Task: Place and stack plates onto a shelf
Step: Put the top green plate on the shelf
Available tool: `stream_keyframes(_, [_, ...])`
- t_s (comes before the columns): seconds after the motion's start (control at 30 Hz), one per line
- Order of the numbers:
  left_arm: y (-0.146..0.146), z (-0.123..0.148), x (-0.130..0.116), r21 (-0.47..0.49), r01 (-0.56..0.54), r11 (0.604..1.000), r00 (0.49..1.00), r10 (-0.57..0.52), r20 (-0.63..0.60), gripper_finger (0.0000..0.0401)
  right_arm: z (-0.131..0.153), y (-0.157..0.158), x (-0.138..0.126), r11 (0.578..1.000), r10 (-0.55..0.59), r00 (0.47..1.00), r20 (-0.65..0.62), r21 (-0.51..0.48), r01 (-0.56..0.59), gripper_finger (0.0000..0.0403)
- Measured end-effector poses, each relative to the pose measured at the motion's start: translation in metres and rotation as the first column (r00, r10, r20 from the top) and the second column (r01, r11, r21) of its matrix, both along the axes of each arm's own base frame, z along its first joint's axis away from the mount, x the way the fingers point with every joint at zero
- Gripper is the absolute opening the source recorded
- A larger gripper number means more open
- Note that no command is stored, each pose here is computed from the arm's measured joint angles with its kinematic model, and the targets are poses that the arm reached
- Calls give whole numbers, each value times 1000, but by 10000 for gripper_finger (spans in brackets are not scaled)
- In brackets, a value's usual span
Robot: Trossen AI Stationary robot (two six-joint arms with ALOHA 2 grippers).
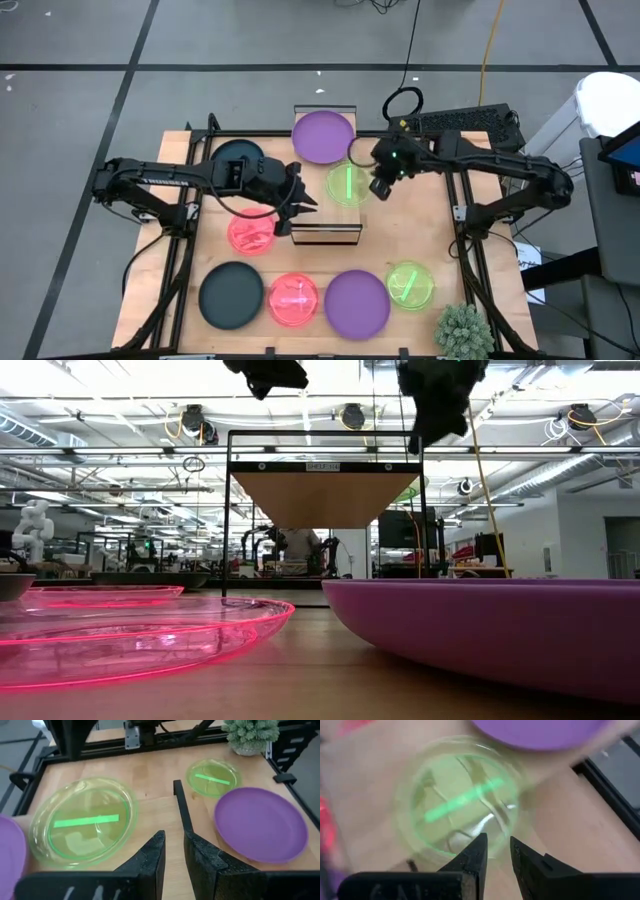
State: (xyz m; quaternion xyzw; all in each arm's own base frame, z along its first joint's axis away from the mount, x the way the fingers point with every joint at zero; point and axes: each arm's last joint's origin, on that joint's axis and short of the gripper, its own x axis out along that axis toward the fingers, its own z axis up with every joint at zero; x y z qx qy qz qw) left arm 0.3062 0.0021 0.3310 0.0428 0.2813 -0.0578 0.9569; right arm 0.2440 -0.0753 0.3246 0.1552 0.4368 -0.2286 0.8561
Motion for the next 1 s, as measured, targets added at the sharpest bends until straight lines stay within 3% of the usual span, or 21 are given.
stream_keyframes(0.17, [-5, 0, 0, -45, -29, 999, 1000, 29, -7, 76, -15, -22, -17, 972, -86, 996, 25, 221, 79, 70])
stream_keyframes(0.27, [-10, 0, 0, -54, -39, 998, 999, 39, -14, 76, -30, -30, -26, 916, -157, 986, 58, 381, 123, 71])
stream_keyframes(0.4, [-15, 0, 0, -52, -51, 997, 999, 51, -14, 76, -49, -35, -30, 844, -238, 965, 109, 515, 150, 71])
stream_keyframes(0.53, [-18, -1, -1, -48, -55, 997, 998, 55, -14, 76, -66, -36, -29, 799, -304, 945, 122, 573, 183, 71])
stream_keyframes(0.73, [-20, -1, -1, -48, -51, 998, 999, 51, -14, 76, -72, -35, -22, 786, -331, 920, 211, 601, 145, 68])
stream_keyframes(1.0, [-20, -1, -1, -47, -52, 998, 999, 51, -14, 76, -72, -37, -22, 774, -391, 898, 200, 599, 203, 6])
